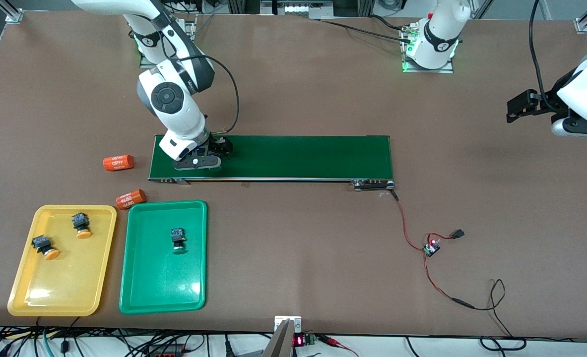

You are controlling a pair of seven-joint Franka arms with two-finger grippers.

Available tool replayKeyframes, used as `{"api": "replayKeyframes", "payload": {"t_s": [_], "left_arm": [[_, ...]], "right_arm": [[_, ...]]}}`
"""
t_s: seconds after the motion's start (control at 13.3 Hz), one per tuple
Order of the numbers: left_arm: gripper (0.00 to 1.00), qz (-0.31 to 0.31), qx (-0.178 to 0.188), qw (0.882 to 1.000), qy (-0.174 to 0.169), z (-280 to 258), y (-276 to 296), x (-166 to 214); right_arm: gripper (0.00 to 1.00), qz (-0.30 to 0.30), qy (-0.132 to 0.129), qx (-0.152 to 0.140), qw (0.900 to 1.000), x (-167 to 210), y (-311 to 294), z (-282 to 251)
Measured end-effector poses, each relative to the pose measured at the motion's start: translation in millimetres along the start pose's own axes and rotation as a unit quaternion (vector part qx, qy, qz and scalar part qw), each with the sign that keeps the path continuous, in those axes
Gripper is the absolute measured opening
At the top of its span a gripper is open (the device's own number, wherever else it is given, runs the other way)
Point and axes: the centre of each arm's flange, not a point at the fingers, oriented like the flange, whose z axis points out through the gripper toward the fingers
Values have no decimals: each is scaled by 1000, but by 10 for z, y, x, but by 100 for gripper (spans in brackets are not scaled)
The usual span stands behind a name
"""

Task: Sort buttons by color to trays
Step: 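Carry the green button into the green tray and release it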

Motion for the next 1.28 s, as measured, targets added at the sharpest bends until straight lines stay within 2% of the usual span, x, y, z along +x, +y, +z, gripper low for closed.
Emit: {"api": "replayKeyframes", "payload": {"t_s": [0.15,0.3,0.53,0.68,0.9,1.05,1.28], "left_arm": [[100,0,0,1000,0,0,0,0],[100,0,-3,1000,0,0,7,0],[100,0,-6,1000,0,0,11,0],[100,0,-6,1000,0,0,11,0],[100,0,-6,1000,0,0,10,0],[100,0,-7,1000,0,0,13,0],[100,0,-17,1000,1,0,30,1]], "right_arm": [[100,2,-7,2,1000,1,14,104],[94,-1,-11,1,1000,19,75,168],[59,-5,-12,-2,1000,88,259,188],[41,-1,-11,-2,1000,121,336,177],[41,10,-1,-2,1000,287,439,-7],[41,14,4,-7,1000,504,470,-328],[41,-6,40,-3,999,853,582,-870]]}}
